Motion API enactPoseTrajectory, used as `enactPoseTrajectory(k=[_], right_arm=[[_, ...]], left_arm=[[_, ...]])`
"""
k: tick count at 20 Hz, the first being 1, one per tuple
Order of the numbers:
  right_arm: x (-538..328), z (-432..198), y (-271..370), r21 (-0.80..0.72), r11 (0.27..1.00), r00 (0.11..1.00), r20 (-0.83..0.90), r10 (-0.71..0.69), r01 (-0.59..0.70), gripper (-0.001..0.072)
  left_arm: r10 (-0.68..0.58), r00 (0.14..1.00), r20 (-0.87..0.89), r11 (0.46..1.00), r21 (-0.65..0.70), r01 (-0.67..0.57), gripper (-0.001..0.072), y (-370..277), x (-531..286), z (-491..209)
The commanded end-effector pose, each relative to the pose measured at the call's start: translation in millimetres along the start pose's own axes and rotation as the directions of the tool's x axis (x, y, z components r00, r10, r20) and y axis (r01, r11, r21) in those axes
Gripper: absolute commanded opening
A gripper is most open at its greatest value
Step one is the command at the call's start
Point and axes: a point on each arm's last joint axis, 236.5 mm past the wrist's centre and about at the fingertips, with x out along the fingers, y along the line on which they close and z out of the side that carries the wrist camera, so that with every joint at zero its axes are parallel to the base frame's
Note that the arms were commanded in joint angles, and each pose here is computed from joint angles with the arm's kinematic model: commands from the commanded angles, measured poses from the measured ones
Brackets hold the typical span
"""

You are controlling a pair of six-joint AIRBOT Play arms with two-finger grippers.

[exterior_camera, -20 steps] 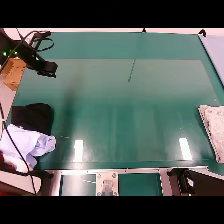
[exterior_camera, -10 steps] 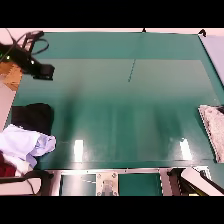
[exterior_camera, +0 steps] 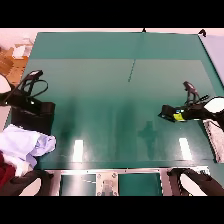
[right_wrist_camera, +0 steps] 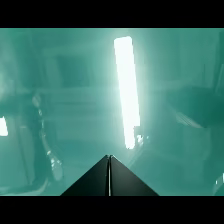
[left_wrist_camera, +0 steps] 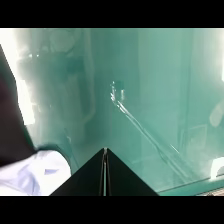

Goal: Fold the shirts.

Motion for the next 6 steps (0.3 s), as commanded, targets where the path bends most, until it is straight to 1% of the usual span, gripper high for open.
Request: enactPoseTrajectory(k=[1,6], right_arm=[[8.4,-13.7,14.5,-0.051,0.999,1.000,-0.024,0.014,-0.015,0.0014],[8.3,-13.5,14.2,-0.050,0.999,1.000,-0.024,0.014,-0.015,0.0014]], left_arm=[[-0.002,1.000,0.020,1.000,-0.011,0.003,0.0021,0.1,4.8,-5.4],[-0.003,1.000,0.025,1.000,-0.011,0.003,0.0021,0.0,4.8,-4.4]])
